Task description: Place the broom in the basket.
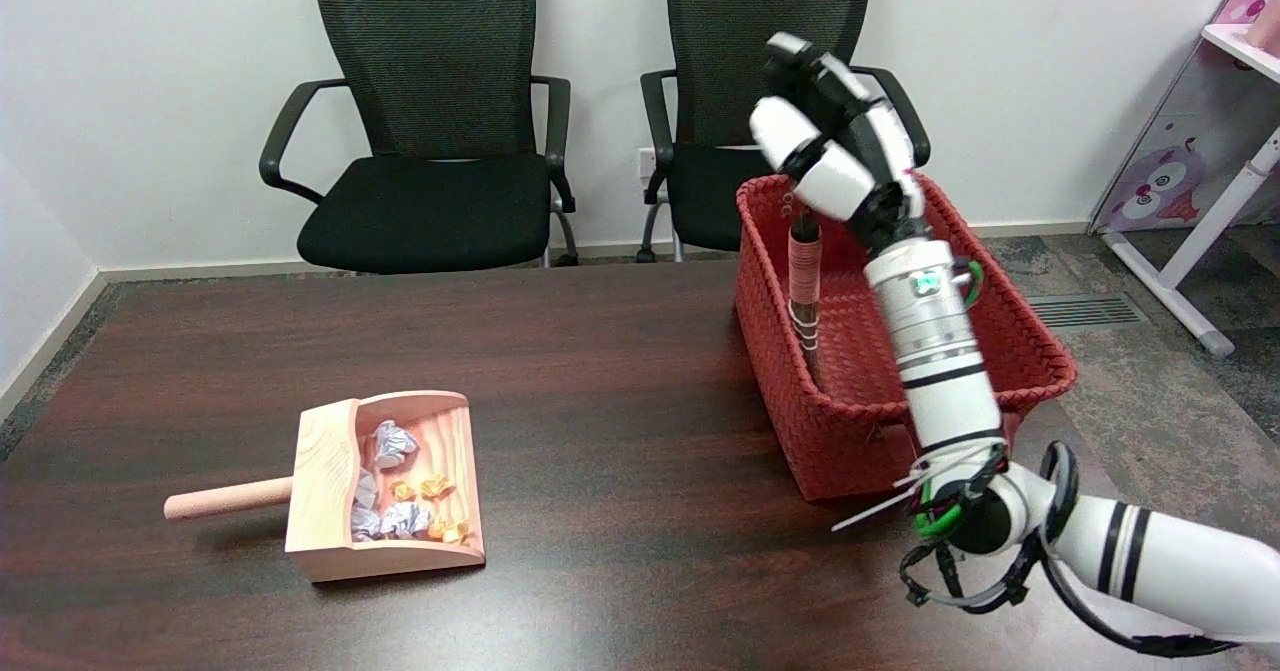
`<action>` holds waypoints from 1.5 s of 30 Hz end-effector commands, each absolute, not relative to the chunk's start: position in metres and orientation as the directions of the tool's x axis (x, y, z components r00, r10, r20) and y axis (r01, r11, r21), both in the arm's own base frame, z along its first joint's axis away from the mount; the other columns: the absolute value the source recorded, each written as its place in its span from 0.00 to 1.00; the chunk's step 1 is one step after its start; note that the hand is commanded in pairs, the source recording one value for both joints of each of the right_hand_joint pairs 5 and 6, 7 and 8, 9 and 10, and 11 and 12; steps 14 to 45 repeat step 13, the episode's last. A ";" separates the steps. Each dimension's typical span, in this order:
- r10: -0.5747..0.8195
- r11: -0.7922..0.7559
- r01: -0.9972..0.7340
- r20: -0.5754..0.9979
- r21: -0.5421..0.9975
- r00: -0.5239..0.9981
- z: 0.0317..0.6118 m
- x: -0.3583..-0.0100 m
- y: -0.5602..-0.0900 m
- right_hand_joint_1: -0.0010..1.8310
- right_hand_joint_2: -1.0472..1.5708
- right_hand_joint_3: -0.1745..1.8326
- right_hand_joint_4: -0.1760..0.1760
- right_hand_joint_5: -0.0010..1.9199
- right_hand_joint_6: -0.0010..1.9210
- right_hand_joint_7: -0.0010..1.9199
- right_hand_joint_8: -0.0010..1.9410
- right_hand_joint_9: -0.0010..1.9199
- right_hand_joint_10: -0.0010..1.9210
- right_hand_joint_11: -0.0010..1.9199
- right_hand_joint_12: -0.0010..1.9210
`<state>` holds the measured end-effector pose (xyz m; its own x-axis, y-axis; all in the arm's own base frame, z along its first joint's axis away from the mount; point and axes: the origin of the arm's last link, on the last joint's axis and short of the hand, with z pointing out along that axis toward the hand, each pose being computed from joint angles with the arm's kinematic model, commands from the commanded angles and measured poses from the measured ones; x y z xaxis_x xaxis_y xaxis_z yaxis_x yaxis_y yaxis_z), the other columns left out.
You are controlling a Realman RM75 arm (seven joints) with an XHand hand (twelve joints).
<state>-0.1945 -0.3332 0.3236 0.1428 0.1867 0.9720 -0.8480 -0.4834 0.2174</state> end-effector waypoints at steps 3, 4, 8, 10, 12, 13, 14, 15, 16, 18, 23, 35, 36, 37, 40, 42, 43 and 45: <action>0.294 -0.637 -0.714 0.948 0.291 0.125 0.401 -0.100 -0.279 0.34 0.72 0.47 0.00 0.22 0.22 0.22 0.22 0.20 0.20 0.30 0.30; 0.292 -0.639 -0.708 0.946 0.301 0.139 0.403 -0.097 -0.275 0.34 0.73 0.46 0.00 0.23 0.23 0.23 0.23 0.21 0.21 0.32 0.32; 0.266 -0.649 -0.693 0.947 0.315 0.181 0.400 -0.093 -0.264 0.35 0.74 0.46 0.00 0.26 0.26 0.26 0.26 0.25 0.25 0.40 0.40; 0.244 -0.651 -0.700 0.954 0.296 0.176 0.395 -0.094 -0.262 0.36 0.74 0.47 0.00 0.28 0.28 0.28 0.28 0.29 0.28 0.52 0.52; 0.215 -0.647 -0.713 0.962 0.270 0.170 0.387 -0.095 -0.261 0.36 0.74 0.47 0.00 0.30 0.30 0.30 0.29 0.33 0.33 0.61 0.61; 0.206 -0.645 -0.717 0.964 0.264 0.170 0.384 -0.096 -0.261 0.37 0.74 0.47 0.00 0.31 0.31 0.31 0.30 0.39 0.39 0.68 0.68; 0.206 -0.645 -0.717 0.964 0.264 0.170 0.384 -0.096 -0.261 0.37 0.74 0.47 0.00 0.31 0.31 0.31 0.30 0.39 0.39 0.68 0.68; 0.206 -0.645 -0.717 0.964 0.264 0.170 0.384 -0.096 -0.261 0.37 0.74 0.47 0.00 0.31 0.31 0.31 0.30 0.39 0.39 0.68 0.68; 0.206 -0.645 -0.717 0.964 0.264 0.170 0.384 -0.096 -0.261 0.37 0.74 0.47 0.00 0.31 0.31 0.31 0.30 0.39 0.39 0.68 0.68; 0.206 -0.645 -0.717 0.964 0.264 0.170 0.384 -0.096 -0.261 0.37 0.74 0.47 0.00 0.31 0.31 0.31 0.30 0.39 0.39 0.68 0.68; 0.206 -0.645 -0.717 0.964 0.264 0.170 0.384 -0.096 -0.261 0.37 0.74 0.47 0.00 0.31 0.31 0.31 0.30 0.39 0.39 0.68 0.68; 0.206 -0.645 -0.717 0.964 0.264 0.170 0.384 -0.096 -0.261 0.37 0.74 0.47 0.00 0.31 0.31 0.31 0.30 0.39 0.39 0.68 0.68; 0.206 -0.645 -0.717 0.964 0.264 0.170 0.384 -0.096 -0.261 0.37 0.74 0.47 0.00 0.31 0.31 0.31 0.30 0.39 0.39 0.68 0.68; 0.206 -0.645 -0.717 0.964 0.264 0.170 0.384 -0.096 -0.261 0.37 0.74 0.47 0.00 0.31 0.31 0.31 0.30 0.39 0.39 0.68 0.68; 0.206 -0.645 -0.717 0.964 0.264 0.170 0.384 -0.096 -0.261 0.37 0.74 0.47 0.00 0.31 0.31 0.31 0.30 0.39 0.39 0.68 0.68; 0.206 -0.645 -0.717 0.964 0.264 0.170 0.384 -0.096 -0.261 0.37 0.74 0.47 0.00 0.31 0.31 0.31 0.30 0.39 0.39 0.68 0.68; 0.206 -0.645 -0.717 0.964 0.264 0.170 0.384 -0.096 -0.261 0.37 0.74 0.47 0.00 0.31 0.31 0.31 0.30 0.39 0.39 0.68 0.68; 0.206 -0.645 -0.717 0.964 0.264 0.170 0.384 -0.096 -0.261 0.37 0.74 0.47 0.00 0.31 0.31 0.31 0.30 0.39 0.39 0.68 0.68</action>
